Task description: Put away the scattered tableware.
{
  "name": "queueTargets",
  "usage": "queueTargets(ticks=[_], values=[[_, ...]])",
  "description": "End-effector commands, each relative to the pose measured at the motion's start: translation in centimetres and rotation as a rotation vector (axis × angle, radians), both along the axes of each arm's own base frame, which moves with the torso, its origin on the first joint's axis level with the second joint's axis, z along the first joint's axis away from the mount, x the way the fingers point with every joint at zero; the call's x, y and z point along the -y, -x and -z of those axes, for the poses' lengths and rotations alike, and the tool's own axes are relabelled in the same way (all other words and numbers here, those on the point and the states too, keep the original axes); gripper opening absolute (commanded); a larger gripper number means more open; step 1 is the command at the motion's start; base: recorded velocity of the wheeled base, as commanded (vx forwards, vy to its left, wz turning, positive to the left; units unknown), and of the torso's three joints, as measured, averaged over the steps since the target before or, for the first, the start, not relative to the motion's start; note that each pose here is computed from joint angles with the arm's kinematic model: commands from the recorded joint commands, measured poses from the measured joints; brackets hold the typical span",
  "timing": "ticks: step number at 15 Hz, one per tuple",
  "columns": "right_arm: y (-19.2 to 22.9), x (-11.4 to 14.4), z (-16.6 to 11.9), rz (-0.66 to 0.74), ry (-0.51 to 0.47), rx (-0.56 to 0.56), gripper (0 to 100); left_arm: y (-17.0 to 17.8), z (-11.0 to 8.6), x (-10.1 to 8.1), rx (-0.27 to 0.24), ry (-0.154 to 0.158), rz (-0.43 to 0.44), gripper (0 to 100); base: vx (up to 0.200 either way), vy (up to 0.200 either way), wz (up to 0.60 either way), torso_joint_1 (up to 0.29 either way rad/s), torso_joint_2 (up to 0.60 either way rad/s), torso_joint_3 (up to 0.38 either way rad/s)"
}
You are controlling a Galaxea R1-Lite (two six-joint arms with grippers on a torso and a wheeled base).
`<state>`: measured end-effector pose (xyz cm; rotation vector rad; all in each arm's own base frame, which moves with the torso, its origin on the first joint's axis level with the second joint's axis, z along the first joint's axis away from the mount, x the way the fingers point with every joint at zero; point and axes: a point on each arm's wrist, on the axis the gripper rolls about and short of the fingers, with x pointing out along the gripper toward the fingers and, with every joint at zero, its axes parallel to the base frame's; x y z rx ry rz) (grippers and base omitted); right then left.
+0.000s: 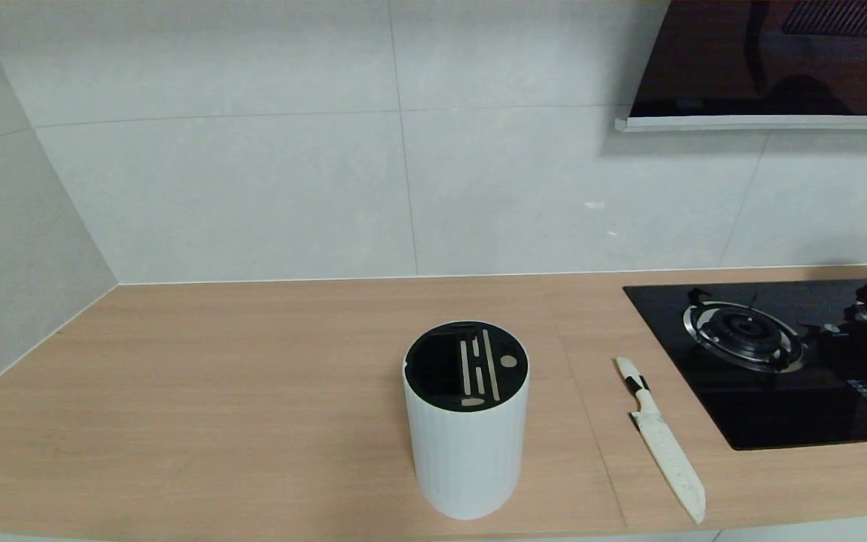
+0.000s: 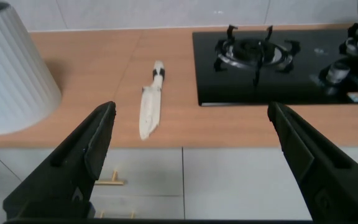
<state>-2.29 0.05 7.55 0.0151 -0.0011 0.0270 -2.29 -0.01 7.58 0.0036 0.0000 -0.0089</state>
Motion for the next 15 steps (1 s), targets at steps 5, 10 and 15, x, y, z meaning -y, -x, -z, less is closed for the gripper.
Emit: queueTargets(ticks=[5, 10, 15], values=[[-0.01, 0.0, 0.0, -0.001, 0.0, -0.001, 100, -0.01, 0.0, 0.0, -0.002, 0.001, 0.0, 100, 0.0, 0.0, 0.0, 0.148, -0.3, -0.153], [-0.01, 0.0, 0.0, -0.001, 0.001, -0.001, 100, -0.01, 0.0, 0.0, -0.002, -0.001, 0.0, 100, 0.0, 0.0, 0.0, 0.0, 0.0, 0.0], [-0.01, 0.0, 0.0, -0.001, 0.004, -0.001, 100, -0.01, 0.0, 0.0, -0.002, -0.001, 0.0, 100, 0.0, 0.0, 0.0, 0.0, 0.0, 0.0]])
